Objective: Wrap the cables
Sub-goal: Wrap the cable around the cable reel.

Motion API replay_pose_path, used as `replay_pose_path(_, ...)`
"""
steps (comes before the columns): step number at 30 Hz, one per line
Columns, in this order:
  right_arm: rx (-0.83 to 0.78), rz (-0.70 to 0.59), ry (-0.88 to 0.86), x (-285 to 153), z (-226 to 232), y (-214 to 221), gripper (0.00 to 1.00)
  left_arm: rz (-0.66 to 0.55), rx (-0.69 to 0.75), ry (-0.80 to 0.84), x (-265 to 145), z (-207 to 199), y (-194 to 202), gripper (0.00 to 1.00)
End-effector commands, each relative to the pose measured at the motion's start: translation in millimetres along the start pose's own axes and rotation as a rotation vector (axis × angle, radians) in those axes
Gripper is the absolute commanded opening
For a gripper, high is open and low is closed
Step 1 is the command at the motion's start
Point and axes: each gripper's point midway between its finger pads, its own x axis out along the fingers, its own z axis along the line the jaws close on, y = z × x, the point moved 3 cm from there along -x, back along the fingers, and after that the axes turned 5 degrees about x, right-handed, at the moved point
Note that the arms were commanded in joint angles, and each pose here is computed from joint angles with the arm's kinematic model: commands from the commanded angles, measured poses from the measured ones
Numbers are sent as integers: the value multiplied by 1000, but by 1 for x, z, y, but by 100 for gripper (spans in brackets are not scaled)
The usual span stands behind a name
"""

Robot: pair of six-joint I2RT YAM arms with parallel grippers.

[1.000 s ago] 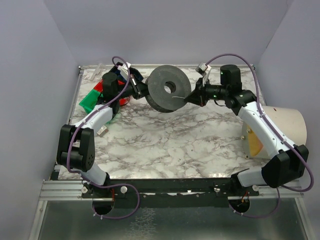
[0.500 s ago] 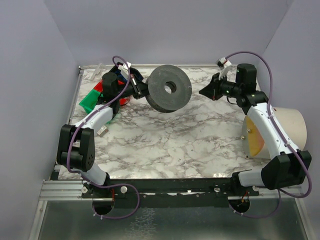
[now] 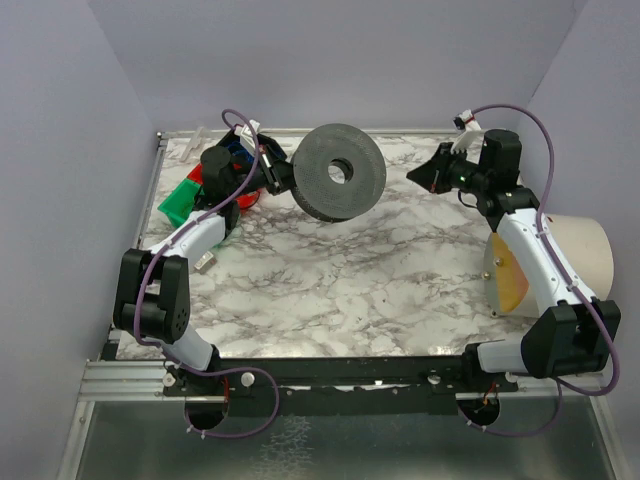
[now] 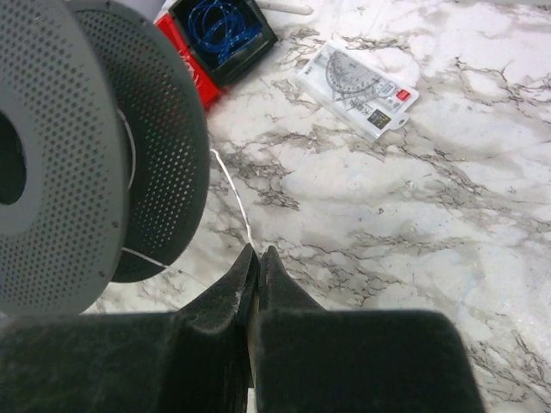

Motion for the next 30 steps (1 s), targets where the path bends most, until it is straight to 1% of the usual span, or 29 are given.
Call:
replay_pose_path(1, 103, -77, -38, -1, -1, -15, 0, 0, 63, 93, -4, -22, -3, 0)
replay_pose_path(5, 41, -53, -95, 0, 4, -17, 0, 24, 118, 114, -3, -24, -1, 0)
replay_pose_path(10, -12, 38, -185, 2, 10, -6, 0, 108, 201, 179, 1, -31, 5, 0)
replay_pose_path(16, -146, 18, -206, 2, 11, -16, 0, 187, 204, 216, 10, -27, 20, 0)
replay_pose_path(21, -211, 50, -284, 10, 15, -29, 0, 264, 191, 244, 22, -29, 38, 0)
replay_pose_path(23, -226, 76, -341, 12, 18, -29, 0, 296, 195, 254, 26, -30, 48, 0)
replay_pose_path(24, -233, 86, -369, 12, 20, -29, 0, 312, 201, 250, 29, -28, 53, 0)
replay_pose_path(26, -243, 107, -426, 13, 24, -29, 0, 360, 193, 190, 33, -19, 62, 0)
replay_pose_path(27, -254, 115, -451, 13, 26, -28, 0, 389, 224, 128, 36, -10, 67, 0)
replay_pose_path(28, -269, 124, -469, 13, 27, -27, 0, 456, 268, 56, 37, -2, 79, 0)
replay_pose_path(29, -282, 131, -477, 14, 27, -26, 0, 508, 361, 27, 39, 4, 88, 0)
replay_pose_path(30, -298, 138, -478, 15, 26, -26, 0, 537, 395, 30, 39, 5, 94, 0)
